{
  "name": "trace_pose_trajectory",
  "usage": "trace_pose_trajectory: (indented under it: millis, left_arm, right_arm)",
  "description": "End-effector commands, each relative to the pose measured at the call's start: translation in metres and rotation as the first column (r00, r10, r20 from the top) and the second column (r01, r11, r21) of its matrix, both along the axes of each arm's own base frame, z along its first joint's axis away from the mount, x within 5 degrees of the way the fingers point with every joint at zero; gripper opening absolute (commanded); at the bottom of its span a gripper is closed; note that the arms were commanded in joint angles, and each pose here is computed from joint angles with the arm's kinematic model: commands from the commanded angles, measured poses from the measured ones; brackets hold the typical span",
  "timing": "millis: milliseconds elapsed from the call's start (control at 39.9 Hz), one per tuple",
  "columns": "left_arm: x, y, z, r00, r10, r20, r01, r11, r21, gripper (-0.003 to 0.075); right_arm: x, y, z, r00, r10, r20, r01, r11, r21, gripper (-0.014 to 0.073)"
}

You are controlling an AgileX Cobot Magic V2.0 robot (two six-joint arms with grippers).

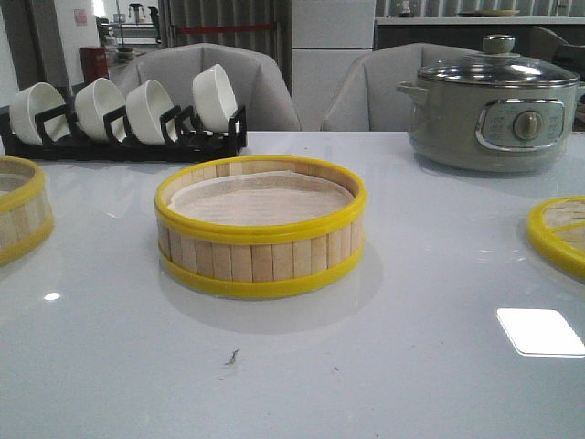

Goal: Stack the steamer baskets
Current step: 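Grasp the rim of the second bamboo steamer basket with the left gripper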

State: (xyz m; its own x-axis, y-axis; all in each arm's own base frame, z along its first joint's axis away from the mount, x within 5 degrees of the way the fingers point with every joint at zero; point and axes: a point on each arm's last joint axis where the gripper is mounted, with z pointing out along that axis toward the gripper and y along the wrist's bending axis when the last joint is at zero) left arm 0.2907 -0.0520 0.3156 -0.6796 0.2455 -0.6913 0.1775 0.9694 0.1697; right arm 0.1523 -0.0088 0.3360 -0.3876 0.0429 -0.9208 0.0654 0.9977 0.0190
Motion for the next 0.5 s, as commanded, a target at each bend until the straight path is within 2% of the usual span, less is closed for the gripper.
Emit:
trace_pose_trajectory:
  millis: [0,150,476]
  left_arm:
    - [0.023,-0.008,0.000,0.998,-0.019,0.053,0.020,1.000,-0.011,0.0417]
    - [0.053,-0.009,-0.027,1.000,0.015,-0.024,-0.015,1.000,-0.011,0.0417]
    - [0.090,0.001,-0.046,0.996,0.077,-0.052,-0.079,0.996,-0.036,0.0391]
  right_arm:
    - [0.002,0.000,0.018,0.994,0.000,0.106,0.001,1.000,-0.008,0.0438]
    - [0.002,0.000,0.018,0.995,0.000,0.099,0.001,1.000,-0.008,0.0438]
    - [0.002,0.000,0.017,0.996,0.000,0.088,0.001,1.000,-0.007,0.0438]
